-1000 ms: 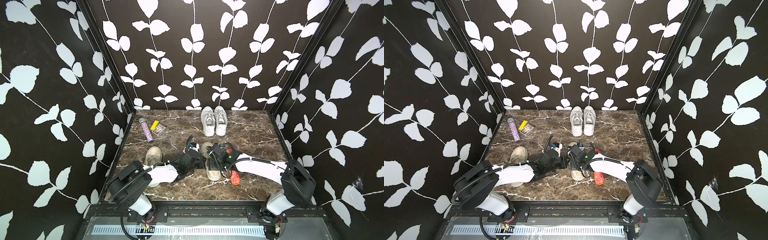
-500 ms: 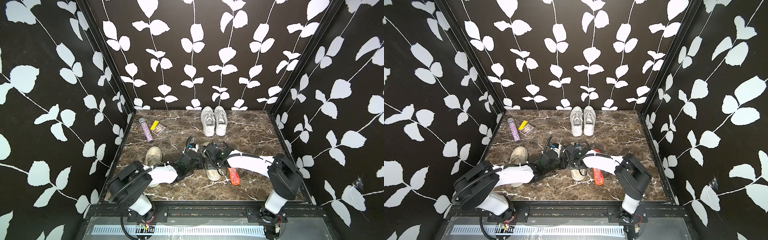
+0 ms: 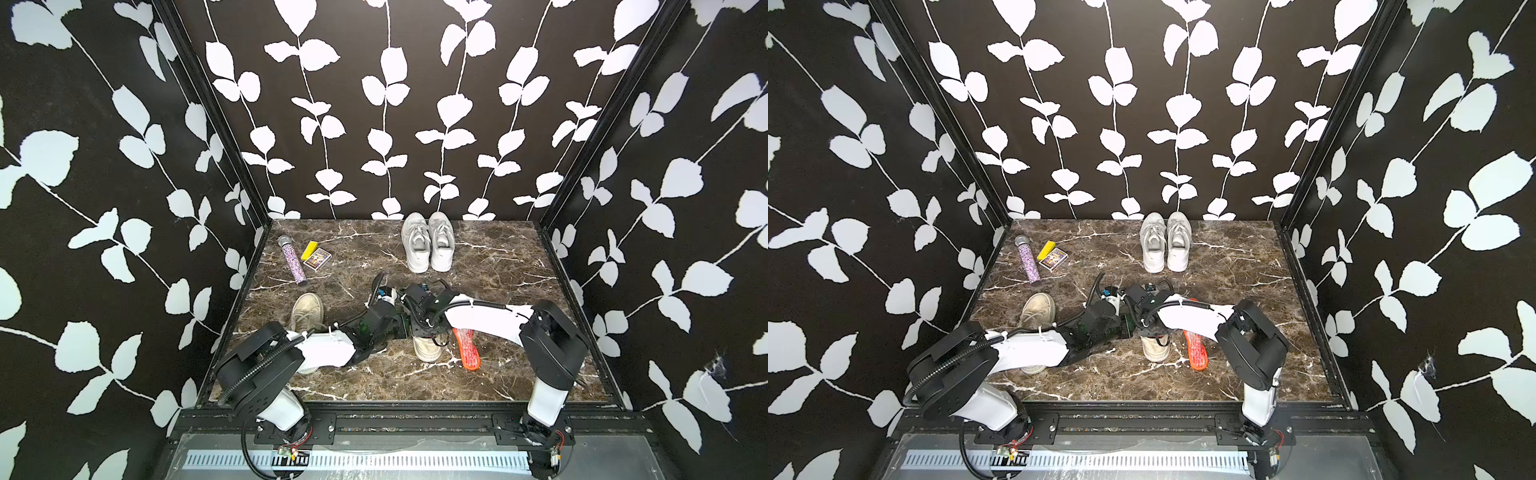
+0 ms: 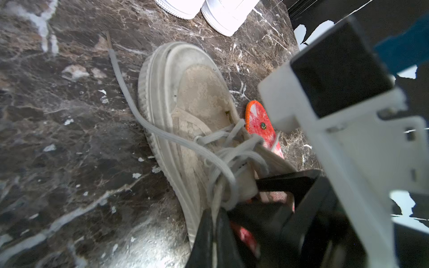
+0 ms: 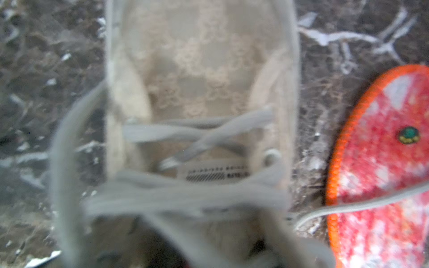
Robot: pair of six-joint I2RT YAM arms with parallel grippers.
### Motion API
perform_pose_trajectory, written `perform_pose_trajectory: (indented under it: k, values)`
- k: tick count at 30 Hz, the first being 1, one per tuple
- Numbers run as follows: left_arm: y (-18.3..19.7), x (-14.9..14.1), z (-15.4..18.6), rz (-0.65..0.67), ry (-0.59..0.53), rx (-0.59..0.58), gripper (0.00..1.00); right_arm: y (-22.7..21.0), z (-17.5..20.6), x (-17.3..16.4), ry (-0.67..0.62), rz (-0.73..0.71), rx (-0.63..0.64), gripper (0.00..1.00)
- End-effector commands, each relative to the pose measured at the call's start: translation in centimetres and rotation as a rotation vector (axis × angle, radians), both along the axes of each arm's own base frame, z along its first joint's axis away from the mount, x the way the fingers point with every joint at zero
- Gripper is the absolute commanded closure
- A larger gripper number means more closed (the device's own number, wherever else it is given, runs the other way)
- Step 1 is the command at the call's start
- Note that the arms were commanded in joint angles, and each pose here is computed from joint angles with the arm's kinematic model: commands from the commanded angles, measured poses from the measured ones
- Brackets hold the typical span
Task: Remove the insole from the shoe
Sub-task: Remove the insole from the shoe, then pick up the shoe from the center of the board.
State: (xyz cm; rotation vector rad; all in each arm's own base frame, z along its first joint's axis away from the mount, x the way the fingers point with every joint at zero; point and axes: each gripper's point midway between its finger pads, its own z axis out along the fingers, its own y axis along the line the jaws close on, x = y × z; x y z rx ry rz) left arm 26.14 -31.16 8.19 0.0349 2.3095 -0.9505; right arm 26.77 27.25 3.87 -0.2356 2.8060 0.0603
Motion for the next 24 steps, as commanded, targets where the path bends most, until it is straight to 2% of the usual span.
perform_pose_trajectory:
  k: [1, 3, 4, 15, 24]
  values:
    - [0.5, -0.2, -0.1, 0.012, 0.008, 0.021, 1.00, 0.5, -4.7, -2.9, 0.157, 0.036, 0.036, 0.85]
    - [0.5, -0.2, -0.1, 0.012, 0.008, 0.020, 1.00, 1.0, -4.2, -2.7, 0.137, 0.043, 0.073, 0.99]
    - [0.4, -0.2, 0.0, 0.011, 0.008, 0.018, 1.00, 1.2, -3.7, -2.5, 0.119, 0.041, 0.088, 1.00]
    - [0.8, -0.3, -0.3, 0.017, 0.009, 0.032, 1.00, 0.3, 0.1, -1.1, -0.064, -0.002, 0.175, 1.00]
    - [0.7, -0.4, -0.6, 0.013, 0.017, 0.036, 1.00, 0.3, 6.2, 0.2, -0.265, -0.040, 0.369, 1.00]
